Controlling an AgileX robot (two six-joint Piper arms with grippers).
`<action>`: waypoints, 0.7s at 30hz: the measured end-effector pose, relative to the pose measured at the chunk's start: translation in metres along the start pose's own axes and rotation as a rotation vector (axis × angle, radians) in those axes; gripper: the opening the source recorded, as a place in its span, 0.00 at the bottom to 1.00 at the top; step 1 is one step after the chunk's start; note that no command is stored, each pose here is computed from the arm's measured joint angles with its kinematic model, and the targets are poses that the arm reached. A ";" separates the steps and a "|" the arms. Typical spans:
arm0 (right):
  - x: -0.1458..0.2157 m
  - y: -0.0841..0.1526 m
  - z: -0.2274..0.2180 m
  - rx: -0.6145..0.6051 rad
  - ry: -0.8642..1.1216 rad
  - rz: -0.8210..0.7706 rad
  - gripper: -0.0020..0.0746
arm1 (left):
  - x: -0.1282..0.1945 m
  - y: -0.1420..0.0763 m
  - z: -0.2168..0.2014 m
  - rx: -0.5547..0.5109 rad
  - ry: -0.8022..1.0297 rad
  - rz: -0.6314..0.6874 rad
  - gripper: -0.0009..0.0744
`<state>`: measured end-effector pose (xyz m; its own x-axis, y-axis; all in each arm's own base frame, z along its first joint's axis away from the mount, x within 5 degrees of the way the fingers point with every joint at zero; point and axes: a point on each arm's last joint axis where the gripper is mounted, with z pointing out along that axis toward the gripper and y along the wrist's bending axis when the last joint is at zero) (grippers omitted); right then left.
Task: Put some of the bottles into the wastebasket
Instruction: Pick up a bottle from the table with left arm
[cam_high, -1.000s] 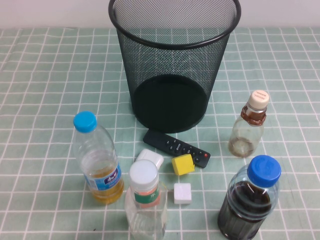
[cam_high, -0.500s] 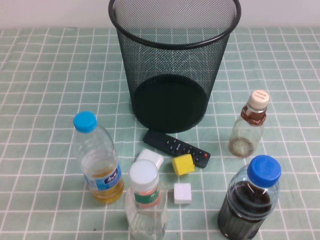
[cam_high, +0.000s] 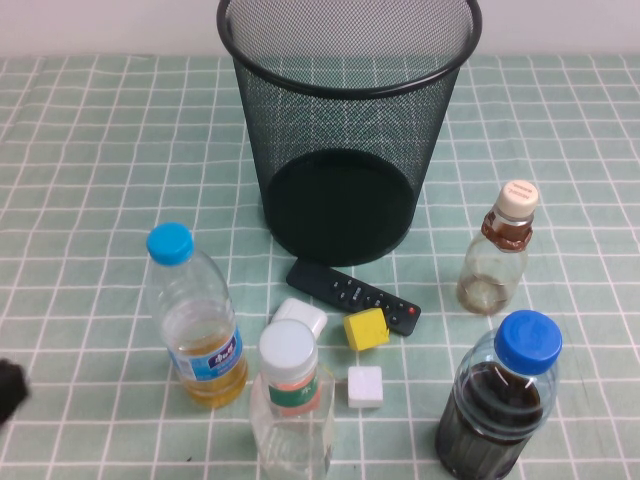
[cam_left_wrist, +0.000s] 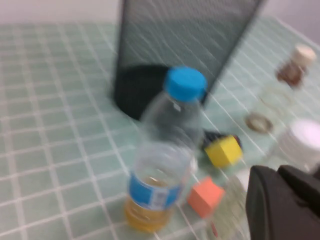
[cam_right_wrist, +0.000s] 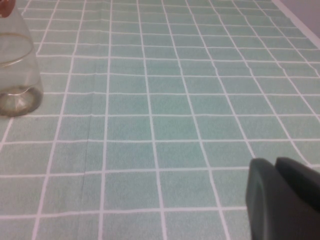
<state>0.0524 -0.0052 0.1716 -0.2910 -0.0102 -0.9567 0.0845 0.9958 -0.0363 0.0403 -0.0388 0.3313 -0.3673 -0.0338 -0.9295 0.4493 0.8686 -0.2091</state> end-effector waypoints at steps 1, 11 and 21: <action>0.000 0.000 0.000 0.000 0.000 0.000 0.02 | 0.000 0.000 0.005 0.033 0.036 0.019 0.01; 0.000 0.000 0.000 0.000 0.000 0.000 0.02 | -0.006 -0.013 0.047 0.286 0.143 0.225 0.01; 0.000 0.000 0.000 0.000 0.000 0.000 0.02 | -0.001 -0.016 0.049 0.301 -0.065 0.347 0.01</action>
<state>0.0524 -0.0052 0.1716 -0.2910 -0.0102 -0.9567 0.0845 0.9958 -0.0363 0.0738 -0.0772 0.3207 -0.1056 0.1941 -0.9753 0.7568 0.6519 0.0478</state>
